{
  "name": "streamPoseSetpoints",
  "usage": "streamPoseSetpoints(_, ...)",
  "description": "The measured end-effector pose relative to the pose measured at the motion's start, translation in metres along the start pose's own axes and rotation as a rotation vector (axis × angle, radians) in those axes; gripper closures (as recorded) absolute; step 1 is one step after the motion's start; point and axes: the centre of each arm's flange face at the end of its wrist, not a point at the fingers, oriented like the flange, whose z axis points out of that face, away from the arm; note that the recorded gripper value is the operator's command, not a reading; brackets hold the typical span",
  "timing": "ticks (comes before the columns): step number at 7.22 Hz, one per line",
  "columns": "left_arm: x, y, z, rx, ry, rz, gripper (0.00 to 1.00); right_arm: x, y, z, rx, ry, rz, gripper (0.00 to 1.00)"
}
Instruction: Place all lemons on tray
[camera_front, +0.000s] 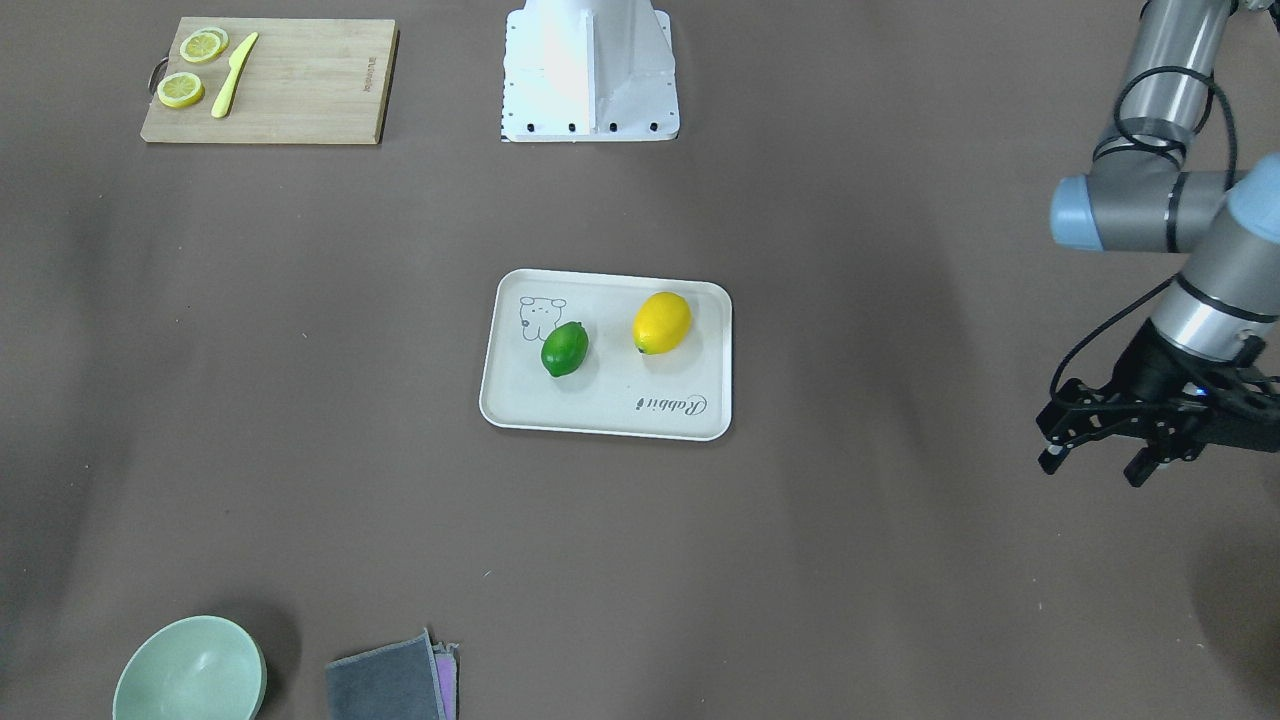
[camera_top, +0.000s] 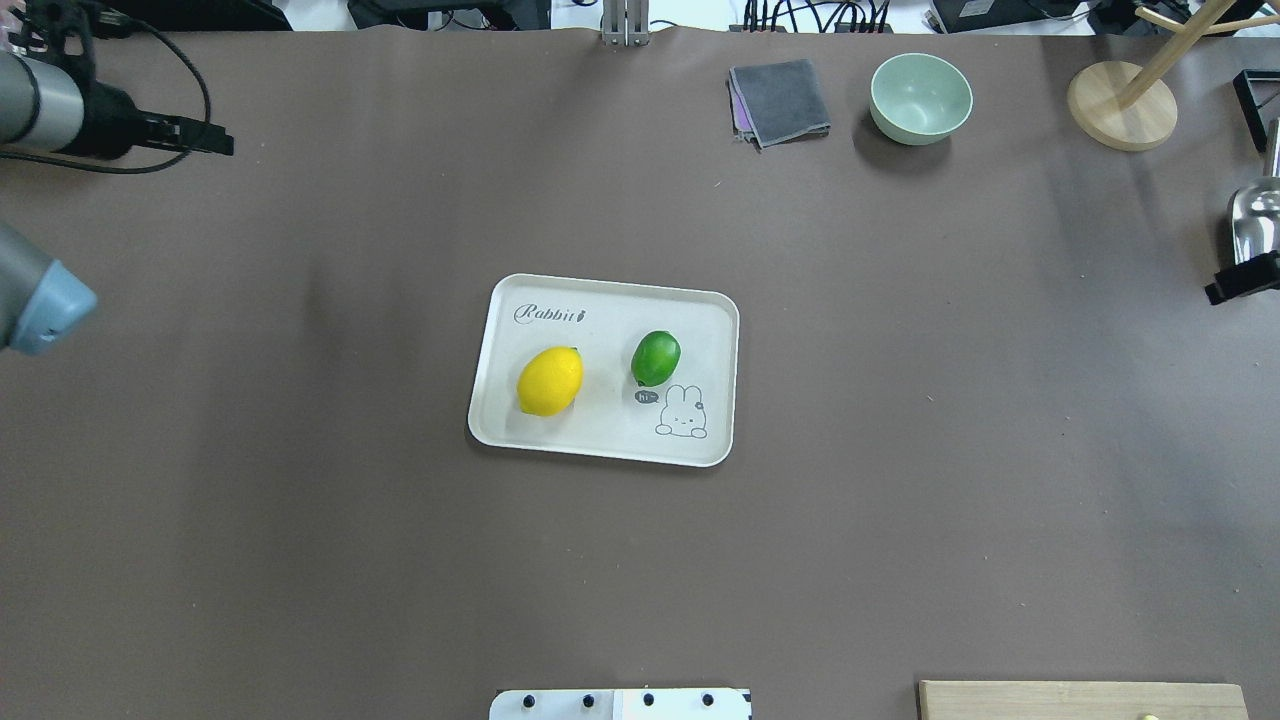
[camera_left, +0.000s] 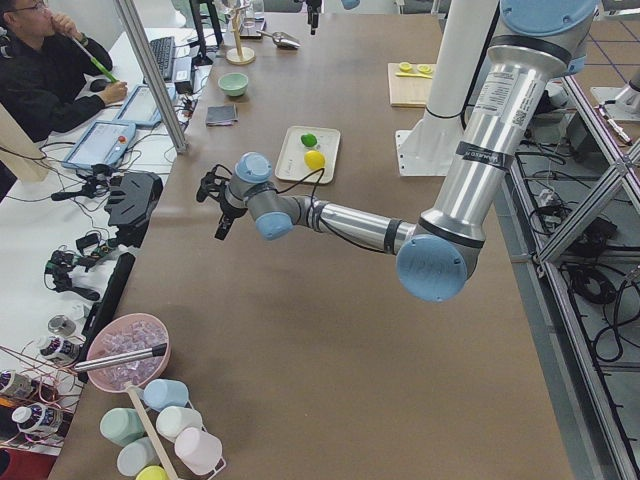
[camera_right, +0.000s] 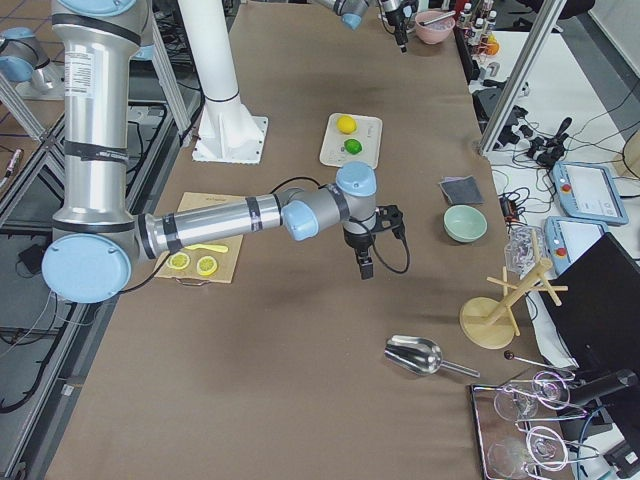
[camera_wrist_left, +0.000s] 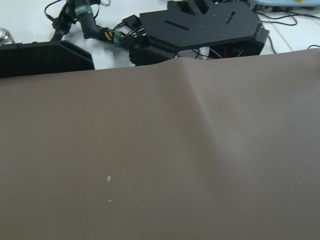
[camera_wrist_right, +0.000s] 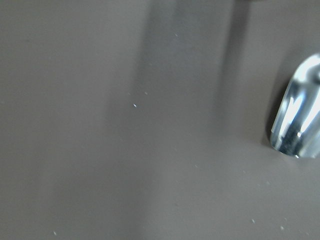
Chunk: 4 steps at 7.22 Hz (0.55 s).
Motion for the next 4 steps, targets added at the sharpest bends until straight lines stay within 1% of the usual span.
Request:
streamPoseSetpoints(1,-0.043,-0.002,-0.023,-0.046,0.003,0.032,0.02,0.027,0.022,-0.006,-0.009,-0.016,0.010,0.00)
streamPoseSetpoints(2,-0.086,-0.002,-0.050,-0.075,-0.006,0.058,0.02,0.044,0.037,-0.011,-0.012,-0.025,0.024,0.00)
streamPoseSetpoints(3,-0.126,0.007,-0.078,-0.095,-0.026,0.077,0.02,0.056,0.046,-0.014,-0.011,-0.028,0.030,0.00)
streamPoseSetpoints(4,-0.160,0.026,-0.105,-0.115,-0.055,0.088,0.02,0.065,0.051,-0.017,-0.013,-0.027,0.034,0.00)
